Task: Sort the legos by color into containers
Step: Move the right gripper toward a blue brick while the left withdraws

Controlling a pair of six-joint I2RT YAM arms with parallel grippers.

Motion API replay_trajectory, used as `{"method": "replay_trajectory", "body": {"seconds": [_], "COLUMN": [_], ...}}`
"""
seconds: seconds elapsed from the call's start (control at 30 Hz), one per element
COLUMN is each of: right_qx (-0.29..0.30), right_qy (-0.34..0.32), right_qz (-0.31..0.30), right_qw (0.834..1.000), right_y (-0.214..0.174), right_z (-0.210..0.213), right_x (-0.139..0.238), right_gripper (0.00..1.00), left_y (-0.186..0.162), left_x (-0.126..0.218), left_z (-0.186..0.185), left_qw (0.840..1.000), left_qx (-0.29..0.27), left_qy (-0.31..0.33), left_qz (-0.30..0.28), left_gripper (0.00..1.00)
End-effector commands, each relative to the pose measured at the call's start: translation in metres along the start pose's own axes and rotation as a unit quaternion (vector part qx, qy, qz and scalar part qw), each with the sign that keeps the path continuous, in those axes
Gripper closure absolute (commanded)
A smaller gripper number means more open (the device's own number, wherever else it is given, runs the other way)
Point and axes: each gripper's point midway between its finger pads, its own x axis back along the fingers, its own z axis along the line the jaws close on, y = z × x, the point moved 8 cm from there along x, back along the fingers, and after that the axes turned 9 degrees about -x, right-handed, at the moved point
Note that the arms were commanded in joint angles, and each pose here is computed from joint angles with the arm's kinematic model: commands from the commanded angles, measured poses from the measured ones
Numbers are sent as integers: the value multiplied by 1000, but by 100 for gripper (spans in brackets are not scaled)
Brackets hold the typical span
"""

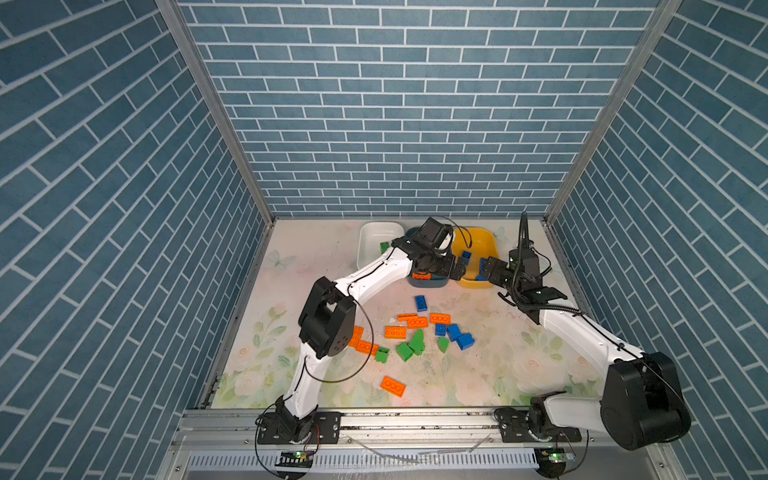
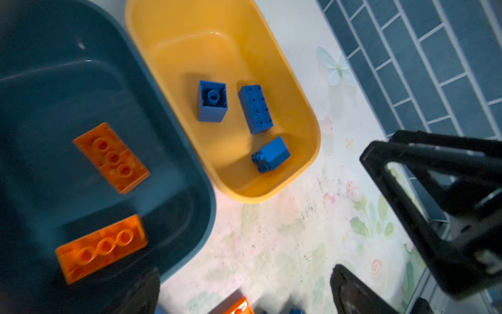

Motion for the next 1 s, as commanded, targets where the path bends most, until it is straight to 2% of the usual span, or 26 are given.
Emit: {"method": "replay_trajectory", "body": {"seconds": [0.0,0.13,0.27,0.37,0.53,0.77,0.8,0.97], "right_qx": [25,45,129,177,195,234,240,273], "right_qy": [56,112,148,173,185,193,194,163], "right_qz": [39,86,152,181,222,244,243,230], "right_qw": [997,989,969,952,937,921,920,920], "right_y": [-9,-27,-64,-91,-119,-147,-151,-162], "right_z": [10,25,54,71,87,107,110,123], "right_x": [-6,-12,-16,-18,-26,-30,-31,-39], "right_gripper": [4,5,3,1,2,17,16,26], "left_y": [-30,-60,-76,-85,-100,-109,-110,-112], "left_x": [13,30,55,70,83,82,82,81], "left_z": [18,33,58,74,99,108,109,110], "left_qw": [995,987,971,963,948,940,938,934], "left_qx": [-9,15,67,117,185,203,206,222], "left_qy": [84,149,225,241,259,275,278,280], "left_qz": [44,62,41,11,-9,5,6,-2], "left_gripper": [1,1,1,1,1,1,1,1]}}
